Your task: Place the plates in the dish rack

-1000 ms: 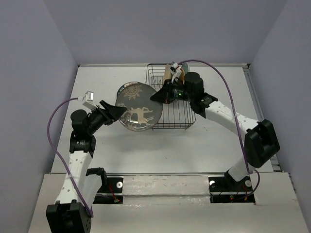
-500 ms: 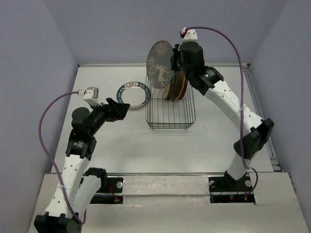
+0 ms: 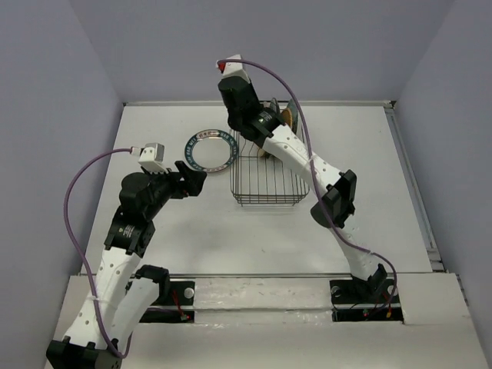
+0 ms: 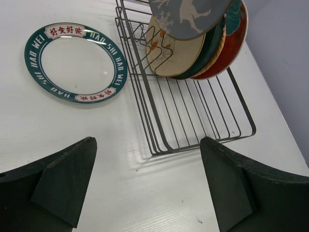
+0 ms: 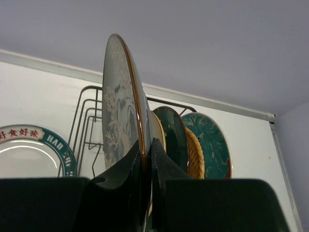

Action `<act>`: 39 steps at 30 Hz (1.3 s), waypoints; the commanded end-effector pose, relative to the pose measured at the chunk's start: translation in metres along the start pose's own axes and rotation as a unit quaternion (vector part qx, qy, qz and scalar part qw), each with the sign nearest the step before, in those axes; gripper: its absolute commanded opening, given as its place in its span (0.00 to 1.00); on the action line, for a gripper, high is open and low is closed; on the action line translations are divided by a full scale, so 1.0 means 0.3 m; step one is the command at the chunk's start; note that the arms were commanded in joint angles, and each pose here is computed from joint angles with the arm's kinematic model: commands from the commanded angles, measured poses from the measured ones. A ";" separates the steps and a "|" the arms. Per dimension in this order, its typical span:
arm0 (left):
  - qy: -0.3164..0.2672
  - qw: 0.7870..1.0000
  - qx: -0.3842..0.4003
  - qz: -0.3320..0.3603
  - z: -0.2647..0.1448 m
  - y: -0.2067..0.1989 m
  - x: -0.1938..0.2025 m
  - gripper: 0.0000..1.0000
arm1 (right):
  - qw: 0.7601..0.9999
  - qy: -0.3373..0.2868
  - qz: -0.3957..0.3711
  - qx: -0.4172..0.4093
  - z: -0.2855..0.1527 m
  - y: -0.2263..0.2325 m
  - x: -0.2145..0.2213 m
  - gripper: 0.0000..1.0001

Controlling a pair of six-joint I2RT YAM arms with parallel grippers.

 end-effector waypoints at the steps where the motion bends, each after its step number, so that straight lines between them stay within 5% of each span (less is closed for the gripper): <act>1: -0.037 0.999 0.014 0.022 -0.018 -0.038 -0.072 0.99 | 0.994 -0.054 0.036 0.085 -0.046 -0.140 -0.148 0.07; 18: -0.029 0.999 0.003 0.018 -0.004 -0.023 -0.057 0.99 | 0.996 0.010 0.009 0.085 0.025 -0.010 0.091 0.07; 28: -0.018 1.000 -0.017 0.014 0.019 0.001 -0.039 0.99 | 0.990 0.075 0.118 0.026 0.043 0.082 0.256 0.07; 29: -0.012 1.000 -0.021 0.012 0.027 0.008 -0.032 0.99 | 0.988 0.085 0.127 0.022 0.047 0.078 0.282 0.10; 34: 0.009 0.999 -0.039 0.006 0.062 0.032 -0.011 0.99 | 0.982 0.098 0.162 0.010 0.030 0.066 0.297 0.69; 39: 0.031 0.998 -0.060 -0.012 0.111 0.064 0.002 0.99 | 0.979 0.076 0.186 -0.036 -0.038 0.005 0.188 0.85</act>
Point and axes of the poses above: each gripper's point midway between its finger pads, its own z axis out along the fingers, its own y axis along the line the jaws close on, x = y × z, the point moved 6 cm from there along -z, back along the fingers
